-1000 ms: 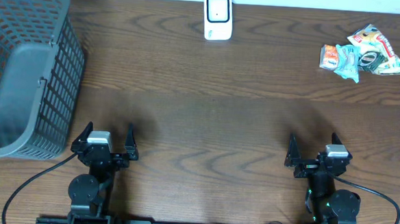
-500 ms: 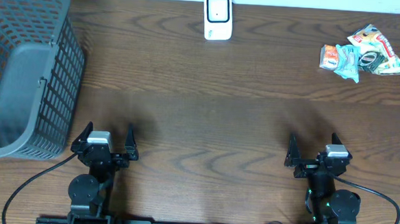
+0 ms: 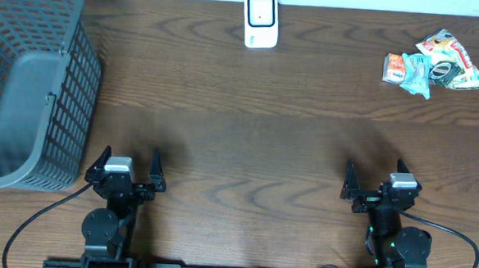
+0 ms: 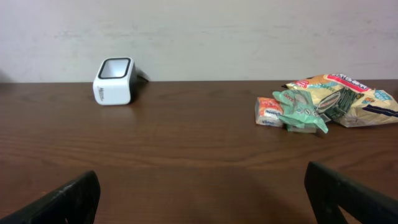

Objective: Scan the item barcode

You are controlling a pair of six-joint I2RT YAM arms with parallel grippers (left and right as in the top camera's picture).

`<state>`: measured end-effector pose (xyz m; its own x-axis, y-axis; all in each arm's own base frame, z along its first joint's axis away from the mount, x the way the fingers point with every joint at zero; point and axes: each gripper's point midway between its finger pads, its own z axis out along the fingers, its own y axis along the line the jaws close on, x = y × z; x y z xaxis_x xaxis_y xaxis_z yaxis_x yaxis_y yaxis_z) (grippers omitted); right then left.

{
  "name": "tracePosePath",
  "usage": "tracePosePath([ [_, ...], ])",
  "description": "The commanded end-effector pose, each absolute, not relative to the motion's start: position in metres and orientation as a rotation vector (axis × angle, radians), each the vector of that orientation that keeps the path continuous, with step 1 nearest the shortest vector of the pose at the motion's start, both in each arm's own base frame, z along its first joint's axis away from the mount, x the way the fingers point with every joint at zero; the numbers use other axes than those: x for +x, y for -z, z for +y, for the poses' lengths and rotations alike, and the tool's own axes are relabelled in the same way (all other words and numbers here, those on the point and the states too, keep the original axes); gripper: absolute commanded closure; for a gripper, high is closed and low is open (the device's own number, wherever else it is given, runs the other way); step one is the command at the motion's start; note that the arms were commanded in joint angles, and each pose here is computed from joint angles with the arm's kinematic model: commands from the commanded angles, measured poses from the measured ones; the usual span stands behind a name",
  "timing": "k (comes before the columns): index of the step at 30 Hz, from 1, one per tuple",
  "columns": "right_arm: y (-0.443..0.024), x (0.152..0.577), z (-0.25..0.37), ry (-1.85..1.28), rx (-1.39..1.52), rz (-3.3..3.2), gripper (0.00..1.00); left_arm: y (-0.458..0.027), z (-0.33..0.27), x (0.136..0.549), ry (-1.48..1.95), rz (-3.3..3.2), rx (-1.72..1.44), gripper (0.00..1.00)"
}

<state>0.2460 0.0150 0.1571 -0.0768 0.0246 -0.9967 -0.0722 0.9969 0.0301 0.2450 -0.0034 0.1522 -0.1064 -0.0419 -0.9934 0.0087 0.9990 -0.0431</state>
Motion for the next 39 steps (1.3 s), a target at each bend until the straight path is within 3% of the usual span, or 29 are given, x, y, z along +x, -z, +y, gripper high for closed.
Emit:
tracePosePath([
  [1, -0.1567, 0.2459, 0.0122, -0.075, -0.017, 1.647, 0.01, -0.1365, -0.0015, 0.2439, 0.023, 1.726, -0.027, 0.02],
  [39, -0.1565, 0.2459, 0.0099, -0.064, -0.007, 1.647, 0.01, -0.1365, -0.0015, 0.2439, 0.023, 1.726, -0.027, 0.02],
])
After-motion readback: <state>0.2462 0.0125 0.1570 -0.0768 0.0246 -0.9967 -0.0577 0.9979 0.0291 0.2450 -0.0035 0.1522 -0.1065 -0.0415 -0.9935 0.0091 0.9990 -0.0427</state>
